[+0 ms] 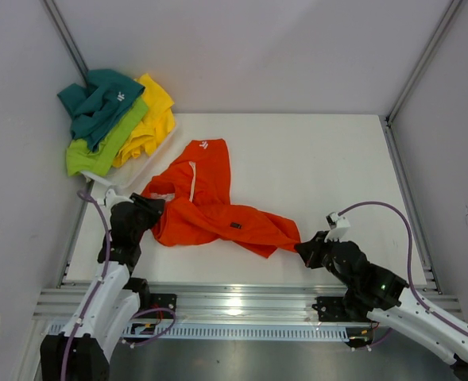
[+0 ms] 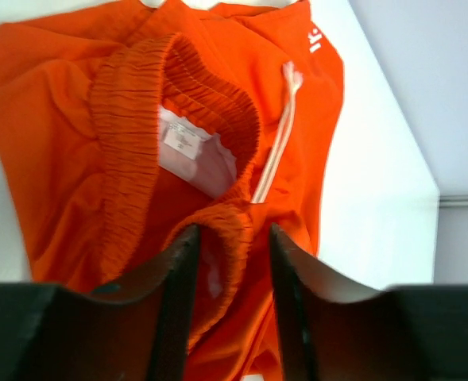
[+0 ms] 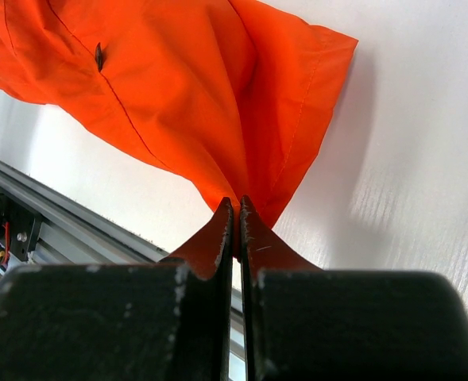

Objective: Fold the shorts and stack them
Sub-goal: Flatten the shorts out

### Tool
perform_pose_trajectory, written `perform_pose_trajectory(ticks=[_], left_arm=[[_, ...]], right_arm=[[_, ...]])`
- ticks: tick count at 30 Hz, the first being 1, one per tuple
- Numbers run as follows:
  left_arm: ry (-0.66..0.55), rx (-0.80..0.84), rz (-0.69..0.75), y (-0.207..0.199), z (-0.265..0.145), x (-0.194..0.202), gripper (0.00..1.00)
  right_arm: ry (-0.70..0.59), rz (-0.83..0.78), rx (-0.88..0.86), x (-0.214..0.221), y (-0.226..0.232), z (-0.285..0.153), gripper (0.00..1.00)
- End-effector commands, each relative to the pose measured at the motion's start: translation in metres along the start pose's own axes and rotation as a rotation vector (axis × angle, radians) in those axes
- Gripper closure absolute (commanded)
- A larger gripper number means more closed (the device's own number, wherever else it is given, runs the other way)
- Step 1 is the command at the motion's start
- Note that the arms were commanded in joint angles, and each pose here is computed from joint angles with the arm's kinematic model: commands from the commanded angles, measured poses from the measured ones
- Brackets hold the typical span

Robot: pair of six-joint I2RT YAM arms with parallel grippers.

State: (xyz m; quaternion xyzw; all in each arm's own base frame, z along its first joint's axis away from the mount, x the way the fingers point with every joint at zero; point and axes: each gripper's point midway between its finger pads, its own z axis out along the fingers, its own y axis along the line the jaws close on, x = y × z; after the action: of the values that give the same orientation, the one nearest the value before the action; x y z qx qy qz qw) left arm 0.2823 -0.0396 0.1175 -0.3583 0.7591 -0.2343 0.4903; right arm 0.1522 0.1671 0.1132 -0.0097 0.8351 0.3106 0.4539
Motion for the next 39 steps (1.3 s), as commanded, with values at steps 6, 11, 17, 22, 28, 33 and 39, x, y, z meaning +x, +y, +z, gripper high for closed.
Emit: perform_pose_trajectory(ticks=[6, 11, 17, 22, 28, 33, 39], left_arm=[[-0.020, 0.064, -0.029, -0.010, 0.002, -0.009, 0.71], [0.017, 0.086, -0.019, -0.013, 0.006, -0.002, 0.80], [0.064, 0.108, 0.000, -0.019, 0.008, 0.003, 0.57], [0.044, 0.098, 0.010, -0.016, 0.009, 0.001, 0.65], [0.008, 0.089, 0.009, -0.022, 0.010, -0.012, 1.00], [-0.045, 0.159, 0.022, -0.060, 0.003, -0.050, 1.00], [-0.175, 0.273, 0.063, -0.125, -0.024, -0.119, 1.00]], right_arm=[[-0.026, 0.016, 0.016, -0.004, -0.002, 0.001, 1.00], [-0.027, 0.015, 0.015, -0.004, -0.002, 0.001, 1.00], [-0.024, 0.013, 0.018, -0.004, -0.003, 0.001, 1.00], [-0.024, 0.011, 0.018, -0.004, -0.002, 0.001, 1.00], [-0.033, 0.015, 0.034, -0.006, -0.004, 0.001, 1.00], [-0.080, 0.001, 0.062, -0.021, -0.004, 0.002, 1.00], [-0.116, -0.084, 0.115, -0.038, -0.004, 0.011, 1.00]])
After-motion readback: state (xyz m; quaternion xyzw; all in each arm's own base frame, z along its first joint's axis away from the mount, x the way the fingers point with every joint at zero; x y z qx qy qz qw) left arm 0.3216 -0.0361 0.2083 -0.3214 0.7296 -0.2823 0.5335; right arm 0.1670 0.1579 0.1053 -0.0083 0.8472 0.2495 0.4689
